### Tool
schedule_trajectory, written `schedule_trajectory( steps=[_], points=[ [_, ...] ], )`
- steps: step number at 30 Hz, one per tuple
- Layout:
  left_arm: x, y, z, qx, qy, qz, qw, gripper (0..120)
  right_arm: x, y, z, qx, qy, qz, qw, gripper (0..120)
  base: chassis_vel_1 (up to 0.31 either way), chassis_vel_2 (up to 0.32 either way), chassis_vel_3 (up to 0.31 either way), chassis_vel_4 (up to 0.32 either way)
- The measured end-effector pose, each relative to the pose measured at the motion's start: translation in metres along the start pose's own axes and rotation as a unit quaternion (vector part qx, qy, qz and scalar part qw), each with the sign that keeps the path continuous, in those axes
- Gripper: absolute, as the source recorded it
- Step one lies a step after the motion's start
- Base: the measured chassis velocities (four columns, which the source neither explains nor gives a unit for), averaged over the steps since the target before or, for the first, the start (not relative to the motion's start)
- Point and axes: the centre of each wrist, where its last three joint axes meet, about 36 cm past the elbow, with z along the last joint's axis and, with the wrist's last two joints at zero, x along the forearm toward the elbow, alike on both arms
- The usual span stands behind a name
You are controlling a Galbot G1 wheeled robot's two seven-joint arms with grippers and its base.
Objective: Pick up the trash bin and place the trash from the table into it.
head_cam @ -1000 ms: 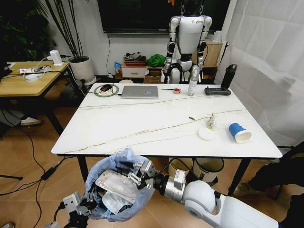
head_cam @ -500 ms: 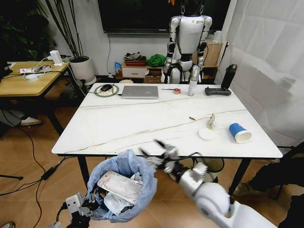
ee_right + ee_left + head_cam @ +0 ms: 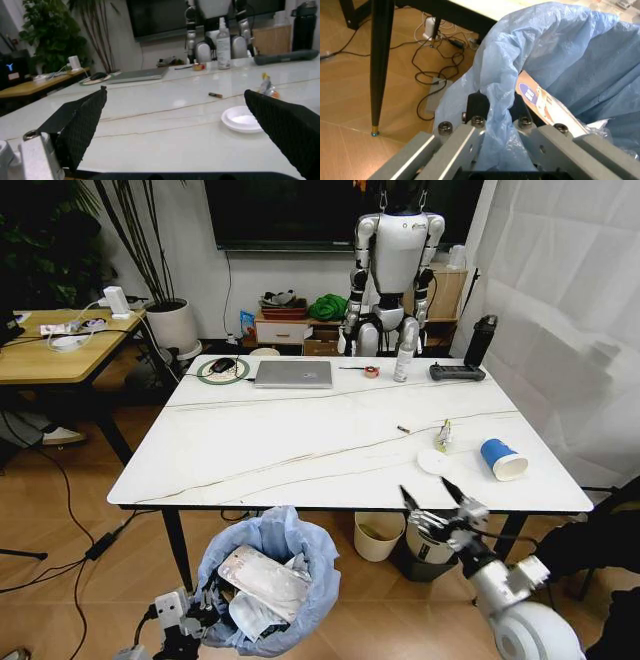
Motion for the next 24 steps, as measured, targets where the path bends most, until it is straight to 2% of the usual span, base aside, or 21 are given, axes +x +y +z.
schedule_trajectory(
  steps=[10, 24],
  points=[
    [-0.006, 0.008, 0.006, -0.012, 0.013, 0.015, 0.9997, 0, 0.028, 0.003, 0.017, -0.016, -0.019, 0.056, 0.998, 100, 0.000, 0.000, 0.000, 0.000],
    [-0.009, 0.011, 0.008, -0.012, 0.019, 0.023, 0.9995, 0, 0.038, 0.013, 0.030, -0.036, -0.030, 0.084, 0.995, 100, 0.000, 0.000, 0.000, 0.000]
  ],
)
